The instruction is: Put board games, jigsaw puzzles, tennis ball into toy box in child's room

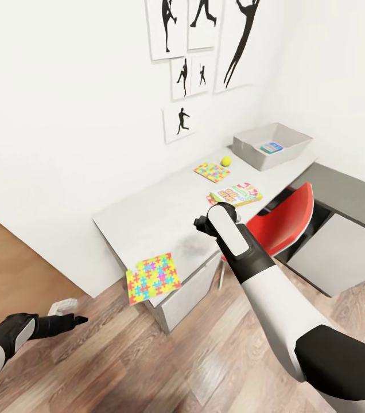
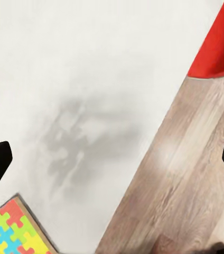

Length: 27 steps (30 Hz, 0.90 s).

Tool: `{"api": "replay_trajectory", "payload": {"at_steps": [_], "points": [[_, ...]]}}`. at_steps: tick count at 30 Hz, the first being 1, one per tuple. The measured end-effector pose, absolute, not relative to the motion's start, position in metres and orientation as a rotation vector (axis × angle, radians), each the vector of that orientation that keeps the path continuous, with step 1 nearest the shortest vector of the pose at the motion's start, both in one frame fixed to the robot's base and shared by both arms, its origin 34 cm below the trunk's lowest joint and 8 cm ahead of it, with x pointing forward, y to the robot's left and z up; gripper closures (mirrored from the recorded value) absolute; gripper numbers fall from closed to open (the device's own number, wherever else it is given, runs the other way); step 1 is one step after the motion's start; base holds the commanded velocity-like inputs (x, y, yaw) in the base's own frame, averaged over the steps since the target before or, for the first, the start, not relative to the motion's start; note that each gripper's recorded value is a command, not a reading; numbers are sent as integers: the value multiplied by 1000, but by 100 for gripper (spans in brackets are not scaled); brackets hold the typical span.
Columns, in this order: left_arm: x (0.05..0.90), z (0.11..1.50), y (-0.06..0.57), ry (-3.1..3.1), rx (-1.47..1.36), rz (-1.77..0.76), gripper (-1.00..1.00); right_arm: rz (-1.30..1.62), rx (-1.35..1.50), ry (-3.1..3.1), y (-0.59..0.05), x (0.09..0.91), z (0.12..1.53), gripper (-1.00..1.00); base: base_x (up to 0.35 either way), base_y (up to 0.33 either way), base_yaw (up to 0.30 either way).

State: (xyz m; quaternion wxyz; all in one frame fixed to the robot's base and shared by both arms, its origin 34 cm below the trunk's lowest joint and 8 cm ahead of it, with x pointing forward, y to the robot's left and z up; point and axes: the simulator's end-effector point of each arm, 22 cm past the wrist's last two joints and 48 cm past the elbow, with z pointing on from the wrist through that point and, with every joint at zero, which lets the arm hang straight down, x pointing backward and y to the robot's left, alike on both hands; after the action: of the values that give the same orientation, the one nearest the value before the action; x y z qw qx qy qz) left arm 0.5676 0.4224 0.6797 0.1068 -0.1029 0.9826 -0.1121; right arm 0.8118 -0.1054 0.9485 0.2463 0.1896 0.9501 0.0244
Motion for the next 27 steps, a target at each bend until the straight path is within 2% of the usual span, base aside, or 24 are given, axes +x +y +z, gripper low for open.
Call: {"api": "replay_trajectory", "payload": {"at_steps": [16, 27], "points": [[574, 689, 422, 2875, -300, -331, -100, 71, 501, 2582, -105, 811, 962, -100, -87, 115, -202], [579, 696, 422, 2858, -294, -334, -100, 72, 486, 2575, -104, 811, 972, -100, -37, 30, -202]]}}
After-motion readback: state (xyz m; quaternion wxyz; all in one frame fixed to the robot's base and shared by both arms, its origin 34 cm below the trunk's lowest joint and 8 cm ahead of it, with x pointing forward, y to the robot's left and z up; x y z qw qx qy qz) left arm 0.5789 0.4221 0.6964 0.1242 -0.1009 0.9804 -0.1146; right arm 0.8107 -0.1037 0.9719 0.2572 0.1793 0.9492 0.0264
